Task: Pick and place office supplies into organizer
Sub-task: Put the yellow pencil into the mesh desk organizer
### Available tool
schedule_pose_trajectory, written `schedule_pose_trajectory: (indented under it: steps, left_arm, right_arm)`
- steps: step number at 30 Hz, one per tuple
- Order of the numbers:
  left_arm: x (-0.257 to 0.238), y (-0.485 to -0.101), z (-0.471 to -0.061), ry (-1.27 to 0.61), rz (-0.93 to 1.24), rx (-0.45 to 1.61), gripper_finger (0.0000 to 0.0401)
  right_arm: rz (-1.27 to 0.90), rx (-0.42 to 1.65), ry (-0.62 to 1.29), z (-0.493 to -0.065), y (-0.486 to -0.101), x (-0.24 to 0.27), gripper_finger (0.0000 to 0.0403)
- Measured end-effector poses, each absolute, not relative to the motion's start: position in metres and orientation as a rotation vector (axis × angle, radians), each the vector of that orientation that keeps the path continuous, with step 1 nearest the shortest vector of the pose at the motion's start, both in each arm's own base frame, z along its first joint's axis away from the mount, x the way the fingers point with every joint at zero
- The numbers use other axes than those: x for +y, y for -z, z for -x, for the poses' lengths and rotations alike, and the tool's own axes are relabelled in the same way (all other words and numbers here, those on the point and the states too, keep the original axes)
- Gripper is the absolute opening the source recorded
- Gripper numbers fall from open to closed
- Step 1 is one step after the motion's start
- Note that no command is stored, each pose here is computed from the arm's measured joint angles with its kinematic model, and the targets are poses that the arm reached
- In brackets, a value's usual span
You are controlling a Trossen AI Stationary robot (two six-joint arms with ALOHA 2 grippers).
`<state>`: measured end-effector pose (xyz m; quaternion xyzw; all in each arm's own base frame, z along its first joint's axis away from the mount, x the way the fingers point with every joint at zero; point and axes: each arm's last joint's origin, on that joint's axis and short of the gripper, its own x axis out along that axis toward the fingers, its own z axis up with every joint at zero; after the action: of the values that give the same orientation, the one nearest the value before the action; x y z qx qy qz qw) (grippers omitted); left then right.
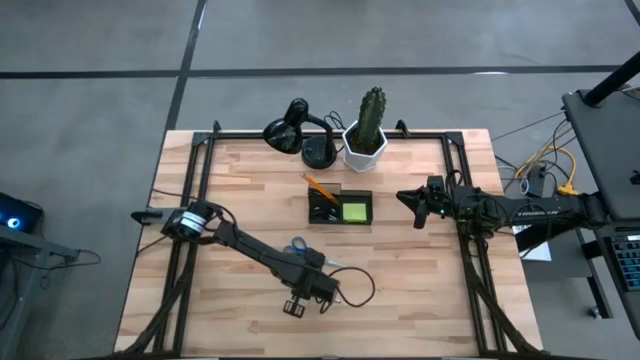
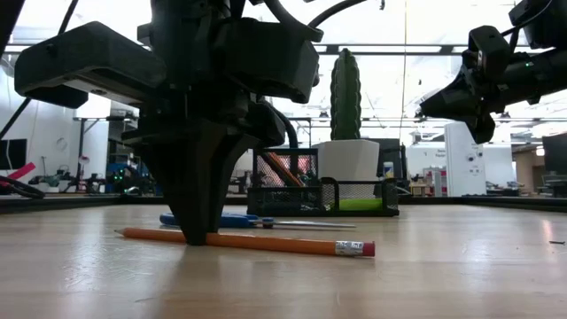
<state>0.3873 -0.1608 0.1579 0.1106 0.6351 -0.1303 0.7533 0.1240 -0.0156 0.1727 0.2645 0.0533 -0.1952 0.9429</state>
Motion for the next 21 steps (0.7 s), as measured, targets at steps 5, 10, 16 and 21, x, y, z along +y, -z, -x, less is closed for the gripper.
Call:
schedule_pose_trajectory:
  steps: [5, 10, 16, 21]
  left_arm:
    - [-0.161, -0.158, -0.387, 0.284, -0.242, 1.388, 0.0010]
    - [-0.160, -0.160, -0.387, 0.284, -0.242, 1.384, 0.0010]
    - [-0.158, -0.164, -0.385, 0.268, -0.252, 1.376, 0.0010]
    - [-0.158, -0.171, -0.384, 0.268, -0.253, 1.360, 0.0010]
  right_arm:
    - [-0.539, 0.109, 0.398, -0.124, -0.173, -0.016, 0.0043]
    - [-0.539, 0.109, 0.398, -0.124, -0.173, -0.016, 0.0043]
    - [-0.540, 0.108, 0.399, -0.124, -0.173, -0.016, 0.0043]
    - [-0.540, 0.108, 0.399, -0.124, -0.173, -0.016, 0.0043]
